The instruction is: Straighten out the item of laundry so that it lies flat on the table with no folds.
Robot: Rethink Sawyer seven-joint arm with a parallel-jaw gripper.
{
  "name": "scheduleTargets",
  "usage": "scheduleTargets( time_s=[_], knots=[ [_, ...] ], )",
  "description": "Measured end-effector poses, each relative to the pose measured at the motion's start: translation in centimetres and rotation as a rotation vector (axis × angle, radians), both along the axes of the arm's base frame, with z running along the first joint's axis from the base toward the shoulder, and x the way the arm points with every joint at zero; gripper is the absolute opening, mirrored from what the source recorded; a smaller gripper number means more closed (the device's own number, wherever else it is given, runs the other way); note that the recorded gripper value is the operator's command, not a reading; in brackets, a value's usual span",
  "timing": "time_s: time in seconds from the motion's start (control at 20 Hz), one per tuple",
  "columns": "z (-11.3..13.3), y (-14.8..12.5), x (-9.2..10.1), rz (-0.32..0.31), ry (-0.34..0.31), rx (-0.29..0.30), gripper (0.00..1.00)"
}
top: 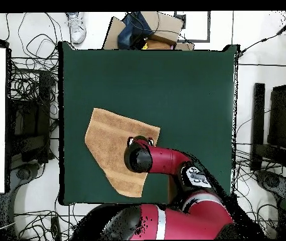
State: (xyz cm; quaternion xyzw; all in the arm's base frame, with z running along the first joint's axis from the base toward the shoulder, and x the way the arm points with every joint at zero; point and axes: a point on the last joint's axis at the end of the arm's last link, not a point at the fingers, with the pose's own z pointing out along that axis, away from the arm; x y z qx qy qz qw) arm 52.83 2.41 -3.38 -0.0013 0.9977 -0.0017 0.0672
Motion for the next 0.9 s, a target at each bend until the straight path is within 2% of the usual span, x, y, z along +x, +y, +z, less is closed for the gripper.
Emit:
scheduleTargets(
  time_s=[0.4, 0.9],
  knots=[
    [1.8, 0.6, -0.5, -0.023, 0.022, 0.004, 0.0],
    [-0.1, 4.8, -2.5, 0.042, 0.072, 0.013, 0.0]
  ],
)
